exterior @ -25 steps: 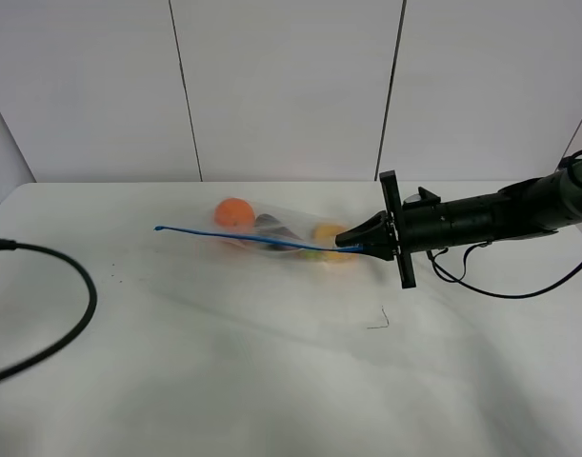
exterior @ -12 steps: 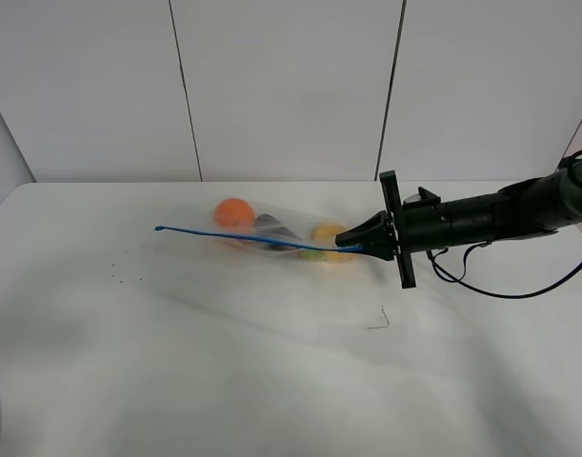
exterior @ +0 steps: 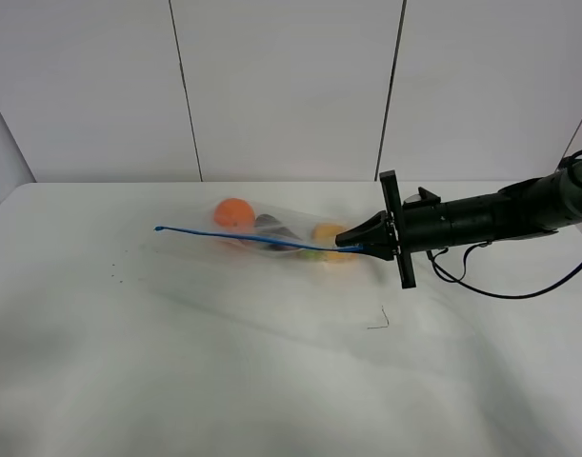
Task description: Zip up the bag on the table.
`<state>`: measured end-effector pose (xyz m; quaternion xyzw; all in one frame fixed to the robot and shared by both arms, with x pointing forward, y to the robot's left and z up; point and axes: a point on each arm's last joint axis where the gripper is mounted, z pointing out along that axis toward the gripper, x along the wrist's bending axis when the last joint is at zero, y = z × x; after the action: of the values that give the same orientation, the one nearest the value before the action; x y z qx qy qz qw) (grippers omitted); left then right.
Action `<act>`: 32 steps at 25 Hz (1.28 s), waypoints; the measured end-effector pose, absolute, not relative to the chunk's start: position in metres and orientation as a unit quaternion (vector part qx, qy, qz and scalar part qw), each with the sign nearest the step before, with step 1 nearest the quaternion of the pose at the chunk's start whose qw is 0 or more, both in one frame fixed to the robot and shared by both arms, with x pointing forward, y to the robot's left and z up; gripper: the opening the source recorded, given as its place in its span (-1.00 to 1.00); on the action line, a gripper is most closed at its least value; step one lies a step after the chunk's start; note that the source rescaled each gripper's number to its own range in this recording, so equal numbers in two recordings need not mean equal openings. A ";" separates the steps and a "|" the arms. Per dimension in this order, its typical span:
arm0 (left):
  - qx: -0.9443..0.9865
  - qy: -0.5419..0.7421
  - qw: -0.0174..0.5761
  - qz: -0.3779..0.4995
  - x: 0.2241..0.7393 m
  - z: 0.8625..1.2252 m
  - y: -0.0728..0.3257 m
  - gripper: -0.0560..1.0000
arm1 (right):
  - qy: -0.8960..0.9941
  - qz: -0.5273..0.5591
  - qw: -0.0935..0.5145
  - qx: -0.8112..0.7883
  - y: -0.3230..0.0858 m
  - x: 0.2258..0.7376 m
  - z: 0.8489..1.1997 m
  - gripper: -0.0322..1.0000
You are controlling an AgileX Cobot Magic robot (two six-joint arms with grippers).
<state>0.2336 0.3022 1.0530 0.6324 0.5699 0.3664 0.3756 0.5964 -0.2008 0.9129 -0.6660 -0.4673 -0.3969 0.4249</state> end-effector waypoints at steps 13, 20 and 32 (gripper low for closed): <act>0.630 0.574 0.376 0.364 0.234 1.052 0.302 1.00 | -0.521 -0.372 0.402 -0.654 -0.208 0.602 0.918 0.97; 0.631 0.574 0.376 0.363 0.234 1.052 0.302 1.00 | -0.685 -0.222 0.208 -0.662 -0.243 0.637 0.967 1.00; 0.631 0.574 0.376 0.363 0.234 1.052 0.302 1.00 | -0.722 -0.097 -0.030 -0.684 -0.283 0.664 1.022 1.00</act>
<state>0.2341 0.3022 1.0517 0.6306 0.5738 0.3631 0.3759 0.6644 -0.2826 1.0220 -0.6839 -0.7225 -0.0966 -0.0301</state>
